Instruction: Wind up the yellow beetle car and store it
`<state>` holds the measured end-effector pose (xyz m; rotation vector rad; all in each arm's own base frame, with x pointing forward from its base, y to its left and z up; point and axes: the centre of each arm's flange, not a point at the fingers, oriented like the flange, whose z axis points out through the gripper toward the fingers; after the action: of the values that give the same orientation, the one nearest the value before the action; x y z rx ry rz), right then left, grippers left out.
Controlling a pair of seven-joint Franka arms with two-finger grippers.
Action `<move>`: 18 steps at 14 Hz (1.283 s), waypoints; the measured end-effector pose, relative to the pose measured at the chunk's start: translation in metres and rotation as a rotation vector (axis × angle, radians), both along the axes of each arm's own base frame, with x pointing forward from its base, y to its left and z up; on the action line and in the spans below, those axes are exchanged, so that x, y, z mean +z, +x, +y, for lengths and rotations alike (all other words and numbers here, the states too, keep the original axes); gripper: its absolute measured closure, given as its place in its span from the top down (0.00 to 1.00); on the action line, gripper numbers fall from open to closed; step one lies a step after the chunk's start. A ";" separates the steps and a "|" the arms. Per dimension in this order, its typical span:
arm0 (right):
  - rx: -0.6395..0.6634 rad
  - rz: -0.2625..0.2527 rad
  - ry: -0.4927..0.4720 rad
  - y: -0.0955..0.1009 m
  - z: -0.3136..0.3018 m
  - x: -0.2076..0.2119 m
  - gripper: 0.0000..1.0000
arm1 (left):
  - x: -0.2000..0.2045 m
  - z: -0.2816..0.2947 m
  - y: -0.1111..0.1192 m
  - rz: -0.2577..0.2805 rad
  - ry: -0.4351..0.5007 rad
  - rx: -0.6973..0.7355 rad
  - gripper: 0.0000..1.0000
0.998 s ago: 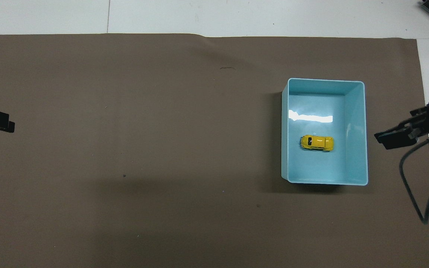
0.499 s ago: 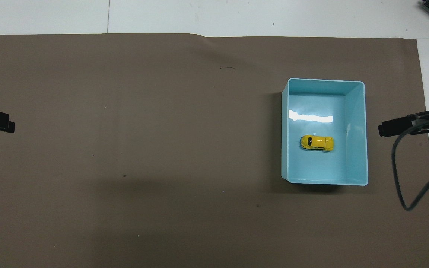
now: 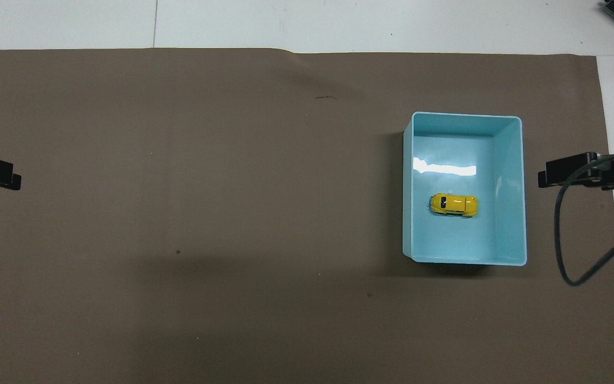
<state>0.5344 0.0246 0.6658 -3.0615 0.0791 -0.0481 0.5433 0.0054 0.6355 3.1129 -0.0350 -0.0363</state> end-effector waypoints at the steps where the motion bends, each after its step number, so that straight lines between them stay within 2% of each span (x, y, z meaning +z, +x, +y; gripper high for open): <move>1: -0.005 0.000 0.001 0.000 -0.003 0.000 1.00 | 0.000 0.000 0.000 0.000 0.000 0.000 1.00; 18: -0.032 -0.003 -0.019 -0.003 -0.019 0.004 1.00 | 0.000 0.000 0.000 0.000 0.000 0.000 1.00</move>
<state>0.5318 0.0058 0.6697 -3.0793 0.1283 -0.0564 0.5433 0.0054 0.6355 3.1129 -0.0350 -0.0363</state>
